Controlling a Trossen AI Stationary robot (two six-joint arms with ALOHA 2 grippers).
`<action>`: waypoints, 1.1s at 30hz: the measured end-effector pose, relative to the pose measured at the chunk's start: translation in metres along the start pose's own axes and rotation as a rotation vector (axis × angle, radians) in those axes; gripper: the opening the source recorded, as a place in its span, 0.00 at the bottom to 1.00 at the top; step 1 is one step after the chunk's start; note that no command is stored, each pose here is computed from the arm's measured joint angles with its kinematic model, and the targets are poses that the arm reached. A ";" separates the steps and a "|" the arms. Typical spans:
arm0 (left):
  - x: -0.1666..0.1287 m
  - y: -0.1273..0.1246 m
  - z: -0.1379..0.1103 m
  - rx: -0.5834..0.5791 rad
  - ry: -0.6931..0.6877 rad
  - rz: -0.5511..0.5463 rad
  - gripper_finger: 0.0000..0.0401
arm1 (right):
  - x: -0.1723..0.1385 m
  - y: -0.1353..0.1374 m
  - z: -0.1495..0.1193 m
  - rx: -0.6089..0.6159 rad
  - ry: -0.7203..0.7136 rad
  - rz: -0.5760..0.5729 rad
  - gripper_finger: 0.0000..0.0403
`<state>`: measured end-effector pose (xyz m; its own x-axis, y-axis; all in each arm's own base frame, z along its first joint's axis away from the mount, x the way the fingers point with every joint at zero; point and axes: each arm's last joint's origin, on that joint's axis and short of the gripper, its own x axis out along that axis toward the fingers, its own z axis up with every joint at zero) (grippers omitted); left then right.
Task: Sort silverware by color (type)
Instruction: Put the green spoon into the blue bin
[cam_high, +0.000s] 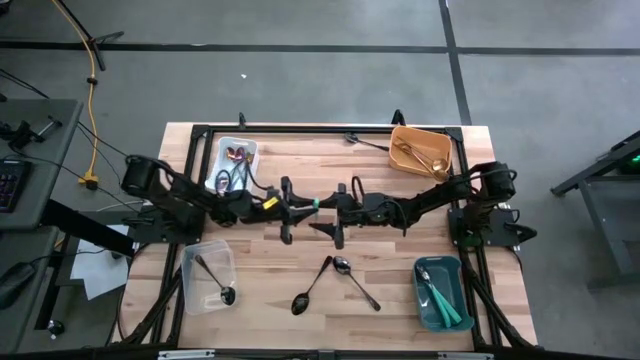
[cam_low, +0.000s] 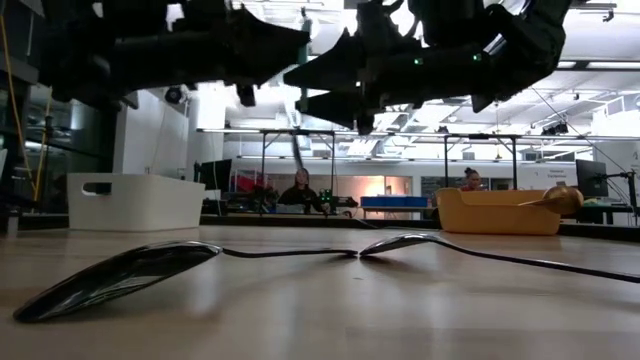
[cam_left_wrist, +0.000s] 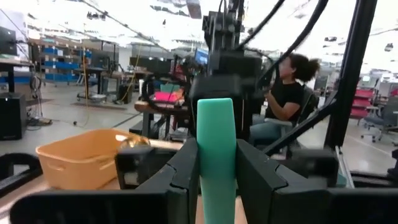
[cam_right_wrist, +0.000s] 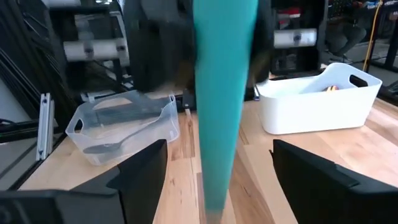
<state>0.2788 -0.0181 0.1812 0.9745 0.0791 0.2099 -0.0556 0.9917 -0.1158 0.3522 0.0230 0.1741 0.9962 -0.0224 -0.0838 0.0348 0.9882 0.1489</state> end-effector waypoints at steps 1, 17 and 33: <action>0.001 0.000 -0.003 0.001 0.008 0.001 0.18 | 0.000 0.000 0.000 0.004 -0.001 0.000 0.70; 0.005 0.004 -0.005 0.014 -0.001 0.000 0.18 | 0.000 0.002 -0.004 0.013 0.043 0.001 0.35; 0.005 0.004 -0.007 -0.012 0.023 0.005 0.18 | 0.000 -0.007 -0.004 0.068 0.086 0.077 0.11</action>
<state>0.2853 -0.0140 0.1747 0.9791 0.0812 0.1866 -0.0576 0.9900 -0.1288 0.3521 0.0165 0.1687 0.9858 0.0687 -0.1533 -0.0330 0.9740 0.2243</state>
